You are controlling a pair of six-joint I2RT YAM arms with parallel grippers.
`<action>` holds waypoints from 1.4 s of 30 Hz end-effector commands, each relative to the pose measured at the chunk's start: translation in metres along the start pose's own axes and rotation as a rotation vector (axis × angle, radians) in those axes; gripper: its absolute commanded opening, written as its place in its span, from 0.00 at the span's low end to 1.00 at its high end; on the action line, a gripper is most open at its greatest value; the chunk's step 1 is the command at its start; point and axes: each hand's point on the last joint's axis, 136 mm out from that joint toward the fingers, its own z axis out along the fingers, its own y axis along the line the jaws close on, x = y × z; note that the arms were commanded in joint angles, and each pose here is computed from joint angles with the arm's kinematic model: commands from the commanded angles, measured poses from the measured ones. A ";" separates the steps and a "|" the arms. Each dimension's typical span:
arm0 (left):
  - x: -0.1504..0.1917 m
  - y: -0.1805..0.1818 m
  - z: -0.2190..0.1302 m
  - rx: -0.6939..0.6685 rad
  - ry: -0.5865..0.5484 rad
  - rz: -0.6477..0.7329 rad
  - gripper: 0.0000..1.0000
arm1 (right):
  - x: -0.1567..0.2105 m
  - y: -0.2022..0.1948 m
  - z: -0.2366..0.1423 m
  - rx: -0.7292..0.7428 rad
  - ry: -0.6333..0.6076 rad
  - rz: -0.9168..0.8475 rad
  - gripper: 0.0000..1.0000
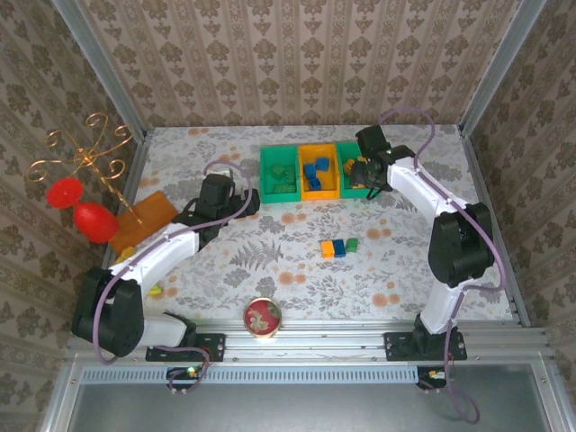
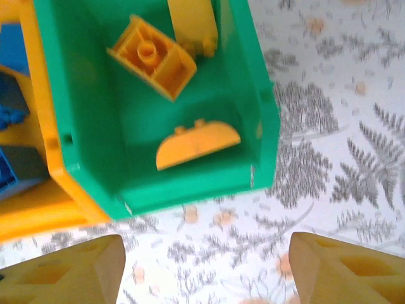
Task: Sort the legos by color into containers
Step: Pick up the lego from the center of the table.
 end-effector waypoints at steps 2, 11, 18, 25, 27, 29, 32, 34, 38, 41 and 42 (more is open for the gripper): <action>-0.007 -0.003 -0.002 0.007 0.000 0.019 1.00 | 0.027 0.009 -0.016 -0.044 0.018 0.037 0.71; -0.006 -0.003 -0.001 0.005 0.000 0.017 1.00 | 0.099 0.034 -0.029 -0.043 0.102 -0.029 0.71; -0.004 -0.001 -0.001 -0.001 0.003 0.013 1.00 | 0.151 0.063 -0.035 -0.050 0.184 -0.106 0.70; -0.003 0.000 -0.001 -0.003 0.007 0.012 1.00 | 0.187 0.082 -0.030 -0.041 0.249 -0.165 0.66; -0.002 0.000 -0.001 -0.004 0.008 0.011 1.00 | 0.194 0.086 -0.026 -0.034 0.263 -0.186 0.65; -0.001 0.000 -0.001 -0.004 0.009 0.009 1.00 | 0.200 0.088 -0.022 -0.026 0.280 -0.199 0.64; -0.001 0.001 -0.001 -0.006 0.009 0.010 1.00 | 0.205 0.088 -0.016 -0.001 0.299 -0.219 0.62; -0.001 0.001 -0.002 -0.007 0.009 0.010 1.00 | 0.206 0.088 -0.014 0.011 0.302 -0.226 0.61; -0.001 0.002 -0.002 -0.009 0.007 0.010 1.00 | 0.207 0.090 -0.010 0.016 0.306 -0.237 0.59; 0.000 0.002 -0.001 -0.010 0.009 0.009 1.00 | 0.208 0.092 -0.009 0.016 0.306 -0.244 0.56; 0.000 0.002 -0.001 -0.009 0.010 0.010 1.00 | 0.208 0.093 -0.009 0.015 0.306 -0.246 0.55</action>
